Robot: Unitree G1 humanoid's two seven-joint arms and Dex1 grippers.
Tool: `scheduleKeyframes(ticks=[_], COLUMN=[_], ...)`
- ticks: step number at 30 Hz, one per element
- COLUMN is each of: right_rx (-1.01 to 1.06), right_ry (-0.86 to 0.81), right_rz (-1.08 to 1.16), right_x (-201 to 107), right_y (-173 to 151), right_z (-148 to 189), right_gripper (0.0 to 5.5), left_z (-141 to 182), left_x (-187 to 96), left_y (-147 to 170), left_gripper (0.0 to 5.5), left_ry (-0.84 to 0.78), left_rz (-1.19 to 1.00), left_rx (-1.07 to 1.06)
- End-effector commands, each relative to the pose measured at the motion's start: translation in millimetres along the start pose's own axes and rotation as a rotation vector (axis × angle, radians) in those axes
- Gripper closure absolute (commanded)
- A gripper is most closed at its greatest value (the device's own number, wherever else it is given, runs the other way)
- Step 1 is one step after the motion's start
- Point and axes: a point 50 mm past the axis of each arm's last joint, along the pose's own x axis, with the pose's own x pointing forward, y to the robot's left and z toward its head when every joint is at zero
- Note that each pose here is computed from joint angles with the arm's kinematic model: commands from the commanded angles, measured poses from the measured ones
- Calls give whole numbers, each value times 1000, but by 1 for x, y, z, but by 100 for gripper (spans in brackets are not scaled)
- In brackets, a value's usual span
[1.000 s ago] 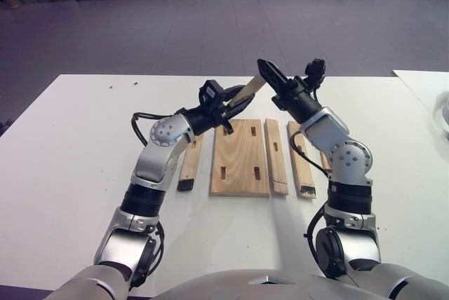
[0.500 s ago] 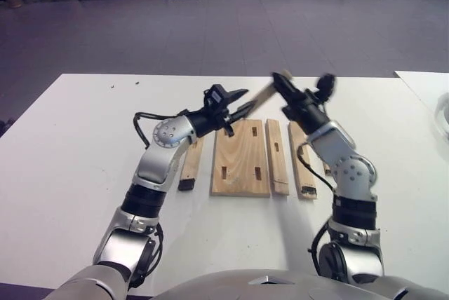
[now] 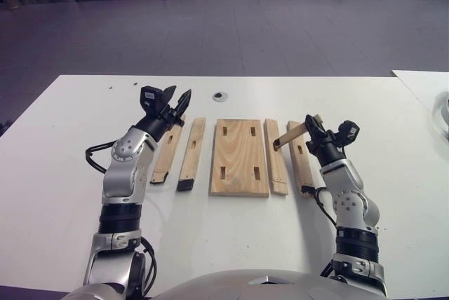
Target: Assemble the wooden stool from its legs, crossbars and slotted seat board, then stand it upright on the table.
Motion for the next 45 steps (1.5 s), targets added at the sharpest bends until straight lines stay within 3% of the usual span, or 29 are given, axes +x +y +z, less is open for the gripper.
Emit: scheduleKeyframes(ticks=[1,23,29,34,37,41,45], right_rx=[-54,-21,-180,-456,-571,-530,-652], right_ry=[68,70,120,188,274,401,485], right_rz=[-41,13,-56,-19,3,-15,-40], right_x=[-5,-10,-25,-13,-18,-49,-60], right_y=[-8,1,-11,-12,-18,-47,-69], right_z=[-11,-6,-2,4,-13,-54,-63], right_gripper=[509,509,509,509,509,509,509], left_z=[-5,-10,-11,-11,-12,-14,-18], left_x=[-3,-4,-5,-3,-4,-6,-6], left_y=[4,1,3,2,2,2,0], left_gripper=[319,319,319,319,319,319,319], left_ry=[35,55,59,62,67,81,99], left_rz=[18,10,11,3,1,1,-9], left_rx=[7,13,22,37,47,60,73])
